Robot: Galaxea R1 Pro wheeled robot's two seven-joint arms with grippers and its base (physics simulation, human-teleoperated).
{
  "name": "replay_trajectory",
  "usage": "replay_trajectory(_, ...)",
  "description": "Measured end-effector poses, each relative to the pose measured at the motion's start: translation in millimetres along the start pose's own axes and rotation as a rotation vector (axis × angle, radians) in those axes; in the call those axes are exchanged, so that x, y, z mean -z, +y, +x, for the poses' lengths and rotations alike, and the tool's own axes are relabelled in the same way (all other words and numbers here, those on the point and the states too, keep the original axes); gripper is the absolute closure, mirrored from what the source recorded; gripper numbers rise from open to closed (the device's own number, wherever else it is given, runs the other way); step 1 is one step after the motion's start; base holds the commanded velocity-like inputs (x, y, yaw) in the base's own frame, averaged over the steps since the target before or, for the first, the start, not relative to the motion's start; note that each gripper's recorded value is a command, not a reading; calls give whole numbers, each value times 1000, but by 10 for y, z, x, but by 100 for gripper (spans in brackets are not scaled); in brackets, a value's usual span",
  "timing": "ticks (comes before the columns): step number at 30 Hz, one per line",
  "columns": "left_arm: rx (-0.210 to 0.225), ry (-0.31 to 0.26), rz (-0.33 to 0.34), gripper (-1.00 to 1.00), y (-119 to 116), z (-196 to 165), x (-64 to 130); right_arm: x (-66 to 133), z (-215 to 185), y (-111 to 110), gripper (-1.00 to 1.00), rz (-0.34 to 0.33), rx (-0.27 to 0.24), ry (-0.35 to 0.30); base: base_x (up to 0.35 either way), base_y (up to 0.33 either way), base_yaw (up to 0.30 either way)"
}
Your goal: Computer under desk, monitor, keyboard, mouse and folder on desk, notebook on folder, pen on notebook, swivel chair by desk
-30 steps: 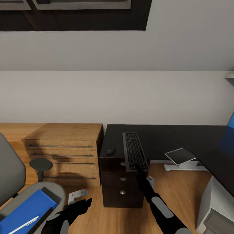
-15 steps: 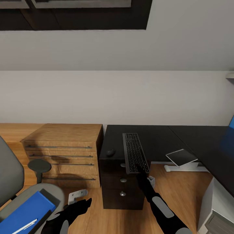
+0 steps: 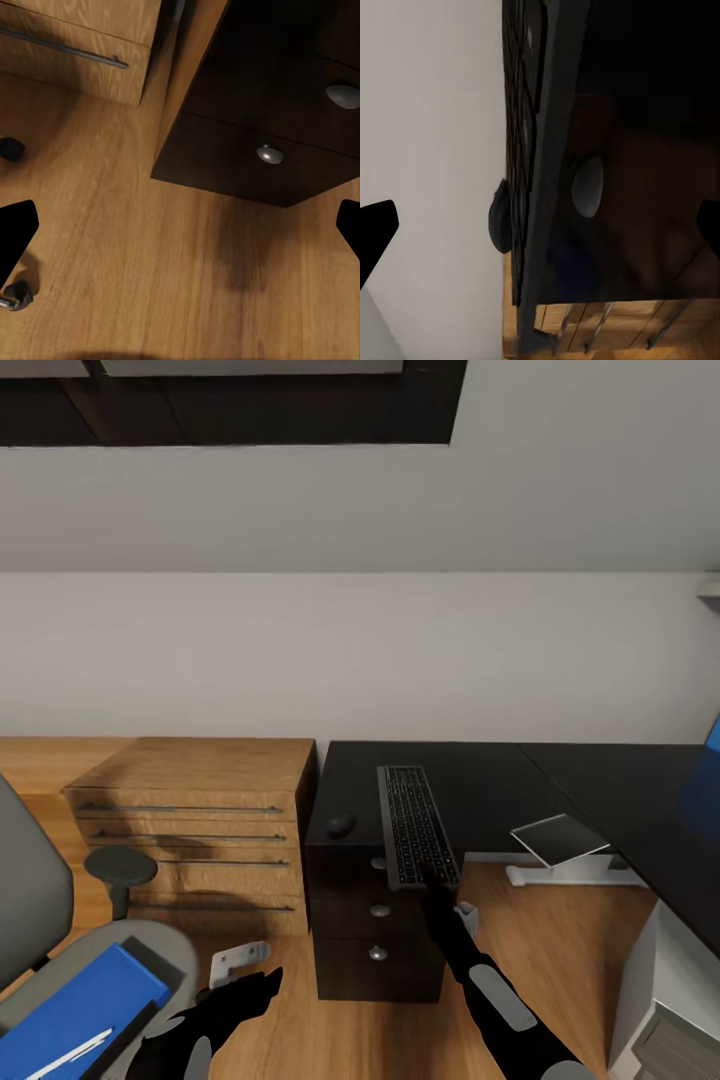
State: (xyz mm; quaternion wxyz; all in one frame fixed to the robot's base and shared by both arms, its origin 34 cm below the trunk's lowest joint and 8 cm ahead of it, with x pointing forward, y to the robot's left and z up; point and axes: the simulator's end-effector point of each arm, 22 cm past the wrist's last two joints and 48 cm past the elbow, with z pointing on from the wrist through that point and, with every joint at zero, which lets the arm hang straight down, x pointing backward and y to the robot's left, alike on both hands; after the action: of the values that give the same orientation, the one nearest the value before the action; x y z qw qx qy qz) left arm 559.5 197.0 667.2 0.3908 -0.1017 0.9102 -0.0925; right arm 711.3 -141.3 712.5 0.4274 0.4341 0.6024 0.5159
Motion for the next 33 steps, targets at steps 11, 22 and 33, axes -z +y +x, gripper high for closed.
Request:
replay_trajectory(11,0,1,0,-100,10,19,-13,1,-1,-19,-100,0,0,0,0,0,0)
replay_trajectory(22,-1,4,0,-100,15,34,-19,2,-1,-18,-100,-1,0,0,126,0,0)
replay_trajectory(33,-1,5,0,-100,15,35,-21,6,-35,-38,100,7,8,-2,11,0,0)
